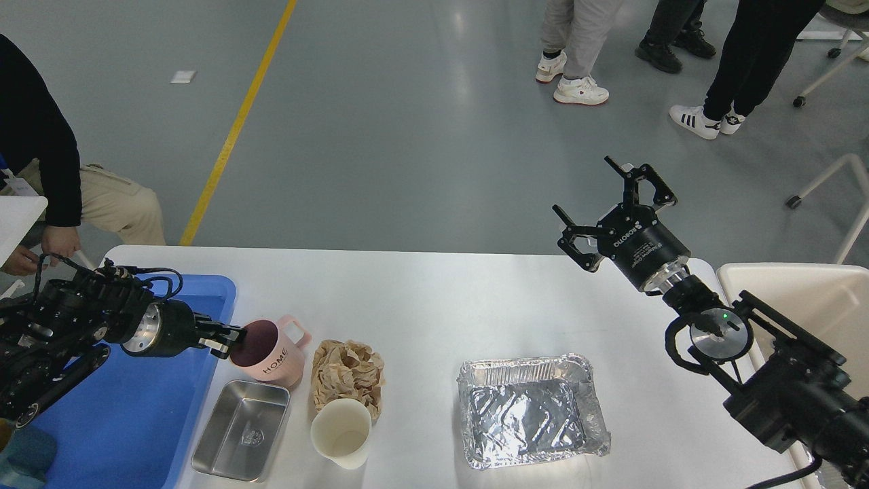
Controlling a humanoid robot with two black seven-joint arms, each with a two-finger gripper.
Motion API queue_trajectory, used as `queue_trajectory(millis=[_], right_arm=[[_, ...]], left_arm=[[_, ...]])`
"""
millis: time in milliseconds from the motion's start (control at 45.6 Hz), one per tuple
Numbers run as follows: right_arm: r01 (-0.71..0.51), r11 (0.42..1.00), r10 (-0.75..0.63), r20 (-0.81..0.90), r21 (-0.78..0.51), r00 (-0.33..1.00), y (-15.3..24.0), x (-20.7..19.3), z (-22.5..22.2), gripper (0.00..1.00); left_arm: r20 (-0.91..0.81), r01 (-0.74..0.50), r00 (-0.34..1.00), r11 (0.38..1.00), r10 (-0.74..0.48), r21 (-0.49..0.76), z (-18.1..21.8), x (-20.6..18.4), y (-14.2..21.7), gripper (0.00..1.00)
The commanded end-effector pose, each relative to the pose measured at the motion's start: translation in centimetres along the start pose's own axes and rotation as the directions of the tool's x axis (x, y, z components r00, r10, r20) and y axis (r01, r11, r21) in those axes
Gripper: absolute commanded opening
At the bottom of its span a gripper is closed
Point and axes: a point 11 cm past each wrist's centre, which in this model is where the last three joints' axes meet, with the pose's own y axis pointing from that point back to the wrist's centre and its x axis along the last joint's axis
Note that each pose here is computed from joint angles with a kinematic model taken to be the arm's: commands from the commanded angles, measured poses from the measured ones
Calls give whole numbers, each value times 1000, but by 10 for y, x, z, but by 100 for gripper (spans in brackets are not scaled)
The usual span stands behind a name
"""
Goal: Tidy desktop
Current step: 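Grasp the pink mug with the left gripper, then lift the pink mug and set it in the blue tray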
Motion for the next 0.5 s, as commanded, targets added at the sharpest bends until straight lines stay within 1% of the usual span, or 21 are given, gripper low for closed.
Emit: queue_trajectory(millis=[0,263,395,482], right_arm=[[1,1000,-1,2,0,1000,0,0,1,100],[3,1000,-3,4,-1,1000,-1,-1,1,100],[3,1000,-3,5,-2,1000,-1,-1,3,100],[3,1000,-3,5,-1,1000,-2,-1,2,100]], left_arm=[[4,-7,1000,1000,7,0,0,4,1,5],[13,-48,999,999,48,13,-7,28,13,2],[16,-47,999,999,47,-22,-4,29,16,2],[17,-47,999,998,48,-37,-6,29,24,3]])
